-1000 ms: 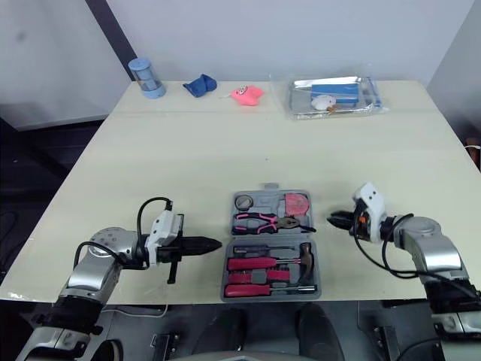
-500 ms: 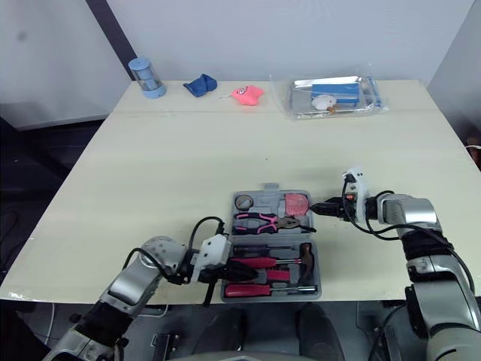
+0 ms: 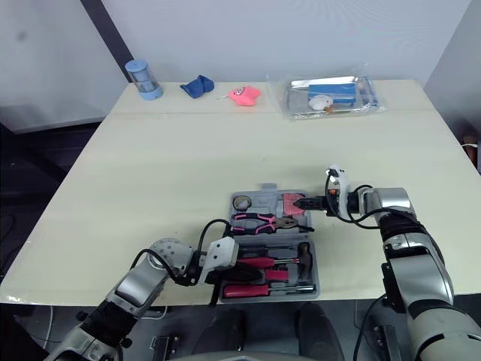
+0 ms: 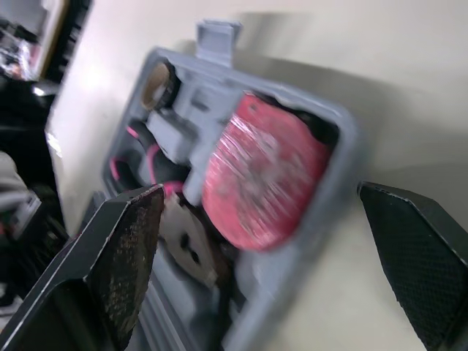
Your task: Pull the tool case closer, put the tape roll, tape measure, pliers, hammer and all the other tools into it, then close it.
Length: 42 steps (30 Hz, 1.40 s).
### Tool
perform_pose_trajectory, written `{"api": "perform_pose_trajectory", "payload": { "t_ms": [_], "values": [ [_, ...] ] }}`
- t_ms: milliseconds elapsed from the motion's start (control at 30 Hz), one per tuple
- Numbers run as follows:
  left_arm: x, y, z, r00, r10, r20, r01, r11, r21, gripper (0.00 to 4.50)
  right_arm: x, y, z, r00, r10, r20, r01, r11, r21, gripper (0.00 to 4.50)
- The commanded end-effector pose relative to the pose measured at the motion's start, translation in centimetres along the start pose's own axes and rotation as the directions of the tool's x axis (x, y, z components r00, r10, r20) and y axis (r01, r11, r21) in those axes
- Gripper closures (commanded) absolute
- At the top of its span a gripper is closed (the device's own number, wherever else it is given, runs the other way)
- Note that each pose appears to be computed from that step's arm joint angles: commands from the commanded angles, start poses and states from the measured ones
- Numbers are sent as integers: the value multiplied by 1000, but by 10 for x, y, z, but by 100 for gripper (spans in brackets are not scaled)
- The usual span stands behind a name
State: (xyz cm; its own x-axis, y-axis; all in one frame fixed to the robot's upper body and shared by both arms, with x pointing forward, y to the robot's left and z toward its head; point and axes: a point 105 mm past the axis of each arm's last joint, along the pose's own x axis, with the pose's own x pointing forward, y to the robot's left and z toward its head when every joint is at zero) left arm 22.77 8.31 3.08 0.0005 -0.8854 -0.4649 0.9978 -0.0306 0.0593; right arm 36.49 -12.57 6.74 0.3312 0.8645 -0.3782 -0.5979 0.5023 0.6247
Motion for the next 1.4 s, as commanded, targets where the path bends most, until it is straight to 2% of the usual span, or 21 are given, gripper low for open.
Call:
{"api": "perform_pose_trajectory", "payload": {
  "t_ms": [33,533,733,867,1033,1100,1267,1400],
  "values": [
    [-1,-3,-19,997,4,-79,-7,999,-44,450,7,10,9,996,71,54,-73,997,38,6],
    [-3,-2,-19,997,22,-75,-25,999,-48,450,3,37,28,944,295,150,-300,954,15,6],
    [-10,4,-10,997,81,-21,-82,996,-46,450,-7,51,34,911,381,157,-381,924,-30,6],
    [-28,3,-2,992,129,12,-128,991,-31,450,-17,61,34,884,437,162,-434,899,-58,6],
    [-58,-19,11,989,128,76,-125,991,-41,450,-32,78,26,848,511,137,-506,859,-77,6],
    [-73,-25,8,988,141,58,-139,989,-42,450,-37,84,20,840,530,115,-524,848,-83,6],
    [-121,-31,-2,965,258,33,-254,962,-103,450,-51,109,-5,815,579,28,-575,813,-89,6],
    [-152,-29,-5,927,372,53,-359,919,-164,450,-64,117,-32,844,535,-46,-536,836,-119,6]
  ]
}}
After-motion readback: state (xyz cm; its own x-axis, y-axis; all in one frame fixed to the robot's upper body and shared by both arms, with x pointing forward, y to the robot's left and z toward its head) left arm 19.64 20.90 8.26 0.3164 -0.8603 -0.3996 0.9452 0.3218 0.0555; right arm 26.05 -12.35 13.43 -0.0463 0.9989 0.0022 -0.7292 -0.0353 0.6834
